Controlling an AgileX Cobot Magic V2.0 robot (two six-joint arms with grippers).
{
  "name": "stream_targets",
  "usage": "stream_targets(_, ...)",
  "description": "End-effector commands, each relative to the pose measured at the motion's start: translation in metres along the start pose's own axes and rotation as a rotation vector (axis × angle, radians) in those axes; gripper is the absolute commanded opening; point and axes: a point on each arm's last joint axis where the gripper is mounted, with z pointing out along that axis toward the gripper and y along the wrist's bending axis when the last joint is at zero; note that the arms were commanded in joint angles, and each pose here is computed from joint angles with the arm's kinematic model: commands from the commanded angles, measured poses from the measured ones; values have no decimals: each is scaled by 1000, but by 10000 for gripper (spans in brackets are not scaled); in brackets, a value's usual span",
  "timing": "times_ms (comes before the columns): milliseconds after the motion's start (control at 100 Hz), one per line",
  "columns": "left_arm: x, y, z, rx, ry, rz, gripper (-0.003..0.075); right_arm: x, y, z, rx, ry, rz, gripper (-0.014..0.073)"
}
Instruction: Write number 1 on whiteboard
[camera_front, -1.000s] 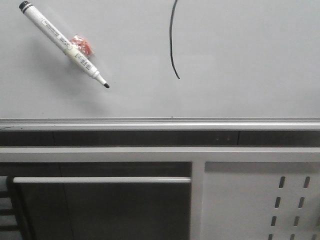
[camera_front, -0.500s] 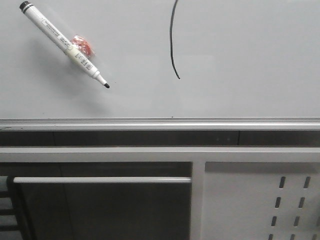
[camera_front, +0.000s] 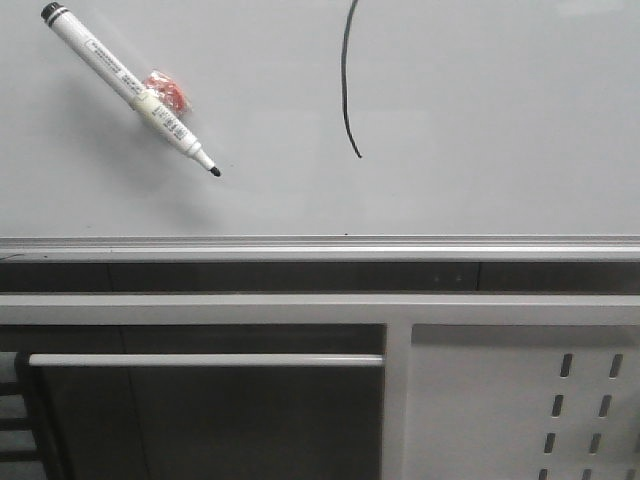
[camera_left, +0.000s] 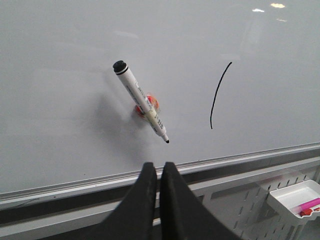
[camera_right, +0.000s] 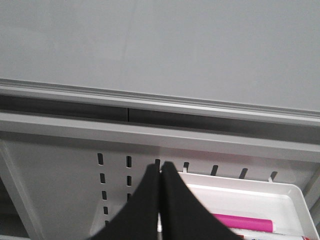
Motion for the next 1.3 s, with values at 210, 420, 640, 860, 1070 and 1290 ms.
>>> stream_targets(210, -10, 0, 0, -20, -33, 19, -18, 6, 3, 2, -20, -9, 61, -61)
stream_targets(420, -10, 0, 0, -20, -33, 19, -18, 6, 3, 2, -20, -9, 61, -61)
stream_targets(640, -10, 0, 0, -20, -33, 19, -18, 6, 3, 2, -20, -9, 61, -61)
stream_targets(860, -10, 0, 0, -20, -33, 19, -18, 6, 3, 2, -20, -9, 61, -61)
stream_targets(1070, -10, 1, 0, -22, -32, -32, -18, 6, 3, 2, -20, -9, 61, -61)
stream_targets(1290, -6, 20, -4, -257, 47, -137, -18, 6, 3, 2, -20, -9, 61, -61)
